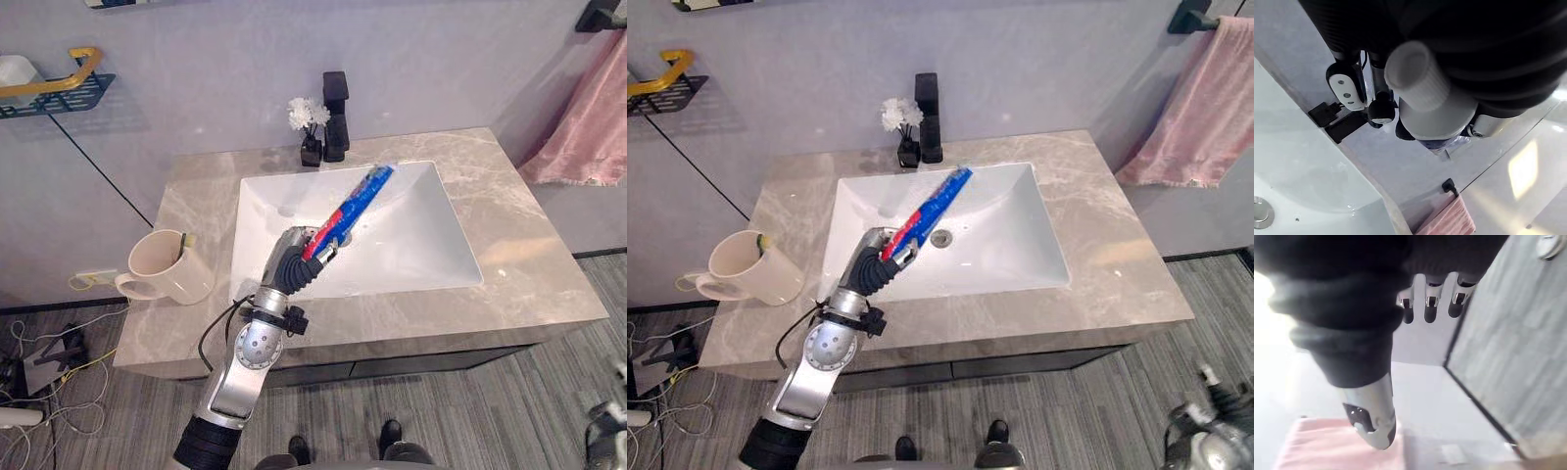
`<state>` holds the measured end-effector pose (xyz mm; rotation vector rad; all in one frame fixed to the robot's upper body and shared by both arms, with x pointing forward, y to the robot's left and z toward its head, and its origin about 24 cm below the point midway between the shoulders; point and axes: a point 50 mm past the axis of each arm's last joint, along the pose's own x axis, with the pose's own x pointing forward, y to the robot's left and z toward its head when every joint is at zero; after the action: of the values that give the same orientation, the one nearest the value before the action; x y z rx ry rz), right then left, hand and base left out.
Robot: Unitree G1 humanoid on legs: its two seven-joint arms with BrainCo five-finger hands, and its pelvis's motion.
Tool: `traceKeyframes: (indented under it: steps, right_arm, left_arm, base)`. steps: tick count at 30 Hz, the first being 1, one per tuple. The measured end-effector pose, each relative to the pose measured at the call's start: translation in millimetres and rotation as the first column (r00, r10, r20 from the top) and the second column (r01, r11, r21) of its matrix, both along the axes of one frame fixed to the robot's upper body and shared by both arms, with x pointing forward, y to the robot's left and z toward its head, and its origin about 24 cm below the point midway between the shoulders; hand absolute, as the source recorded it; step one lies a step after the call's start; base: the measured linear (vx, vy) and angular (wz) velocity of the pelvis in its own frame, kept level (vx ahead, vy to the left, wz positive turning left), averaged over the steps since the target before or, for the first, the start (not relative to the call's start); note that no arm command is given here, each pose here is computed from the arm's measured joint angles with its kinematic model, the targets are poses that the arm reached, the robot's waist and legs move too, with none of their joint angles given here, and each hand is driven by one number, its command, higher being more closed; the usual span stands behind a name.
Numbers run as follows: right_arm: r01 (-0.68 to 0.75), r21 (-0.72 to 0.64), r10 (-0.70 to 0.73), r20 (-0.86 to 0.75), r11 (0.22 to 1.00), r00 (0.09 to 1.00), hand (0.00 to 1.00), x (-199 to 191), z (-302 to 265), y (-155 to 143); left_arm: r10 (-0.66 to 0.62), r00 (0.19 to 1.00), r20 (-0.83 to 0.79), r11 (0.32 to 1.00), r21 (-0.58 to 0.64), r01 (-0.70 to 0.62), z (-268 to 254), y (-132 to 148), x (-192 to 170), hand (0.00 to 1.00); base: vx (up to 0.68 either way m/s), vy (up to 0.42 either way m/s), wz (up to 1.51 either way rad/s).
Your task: Organize washtable
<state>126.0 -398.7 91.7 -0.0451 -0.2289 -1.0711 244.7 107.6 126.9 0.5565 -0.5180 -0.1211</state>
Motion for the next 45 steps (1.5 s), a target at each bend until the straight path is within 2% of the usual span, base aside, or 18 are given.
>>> traceKeyframes:
  steps: [4, 5, 7, 10, 11, 13, 17, 20, 24, 28, 34, 39, 45]
  right_arm:
    - [-0.084, -0.248, 0.128, 0.164, 0.965, 0.978, 0.0, 26.3, 68.4, 9.3]
    - [-0.093, -0.263, 0.142, 0.173, 0.96, 0.975, 0.0, 28.2, 72.5, 11.0]
    - [-0.176, -0.362, 0.269, 0.226, 0.915, 0.936, 0.0, 46.7, 98.3, 27.3]
    - [-0.333, -0.443, 0.483, 0.286, 0.832, 0.828, 0.0, 80.3, 122.5, 57.8]
    - [-0.344, -0.447, 0.497, 0.289, 0.826, 0.818, 0.0, 82.7, 123.7, 60.6]
    - [-0.425, -0.476, 0.597, 0.301, 0.77, 0.744, 0.0, 96.9, 130.8, 81.4]
    - [-0.549, -0.465, 0.712, 0.333, 0.695, 0.618, 0.0, 116.0, 130.7, 109.8]
    - [-0.657, -0.407, 0.772, 0.364, 0.635, 0.521, 0.0, 128.4, 116.1, 135.4]
    - [-0.804, -0.349, 0.857, 0.381, 0.481, 0.347, 0.0, 145.9, 102.8, 188.8]
    - [-0.885, -0.314, 0.897, 0.388, 0.343, 0.21, 0.0, 148.8, 94.0, 226.1]
    - [-0.946, -0.259, 0.91, 0.408, 0.194, 0.074, 0.0, 149.4, 83.4, 258.6]
    - [-0.971, -0.212, 0.902, 0.431, 0.111, 0.009, 0.0, 147.3, 74.0, 272.3]
    - [-0.986, -0.155, 0.884, 0.466, 0.054, -0.025, 0.0, 144.3, 62.9, 280.0]
  left_arm:
    - [-0.004, 1.0, -0.016, 1.0, -0.009, 0.004, -3.2, 0.1, -2.2, 1.0]
    - [-0.005, 1.0, -0.016, 1.0, -0.01, 0.005, -3.2, 0.0, -2.4, 1.0]
    - [-0.01, 1.0, -0.015, 1.0, -0.017, 0.009, -2.8, 0.4, -5.0, 1.0]
    - [-0.031, 1.0, -0.003, 0.999, -0.045, 0.031, 0.4, -1.4, -9.9, 1.0]
    - [-0.032, 0.999, -0.001, 0.998, -0.045, 0.032, 0.8, -1.6, -10.1, 1.0]
    - [-0.054, 0.999, 0.007, 0.997, -0.055, 0.054, 3.0, -5.7, -12.1, 1.0]
    - [-0.091, 0.996, 0.004, 0.994, -0.067, 0.091, 2.5, -13.0, -14.5, 1.0]
    - [-0.117, 0.993, 0.004, 0.991, -0.07, 0.117, 2.2, -19.0, -16.5, 1.0]
    - [-0.129, 0.992, 0.001, 0.988, -0.091, 0.128, 2.5, -20.6, -16.7, 1.0]
    - [-0.113, 0.994, 0.008, 0.988, -0.103, 0.113, 3.0, -19.6, -16.5, 1.0]
    - [-0.092, 0.996, 0.02, 0.989, -0.115, 0.094, 4.1, -18.1, -16.2, 1.0]
    - [-0.085, 0.995, 0.056, 0.988, -0.123, 0.091, 11.4, -19.0, -14.1, 1.0]
    - [-0.069, 0.991, 0.114, 0.986, -0.145, 0.085, 22.8, -18.4, -15.7, 1.0]
  base:
    - [0.0, 0.008, -0.21]
    - [0.01, 0.01, -0.04]
    - [0.0, 0.0, 0.0]
    - [0.0, 0.008, 0.06]
    - [-0.01, 0.011, 0.06]
    - [-0.01, 0.011, 0.08]
    - [0.0, 0.016, 0.13]
    - [0.01, 0.011, 0.16]
    - [-0.03, 0.015, 0.1]
    - [-0.03, 0.018, 0.1]
    - [-0.02, 0.014, 0.01]
    - [0.0, 0.0, 0.0]
    - [0.0, 0.0, 0.0]
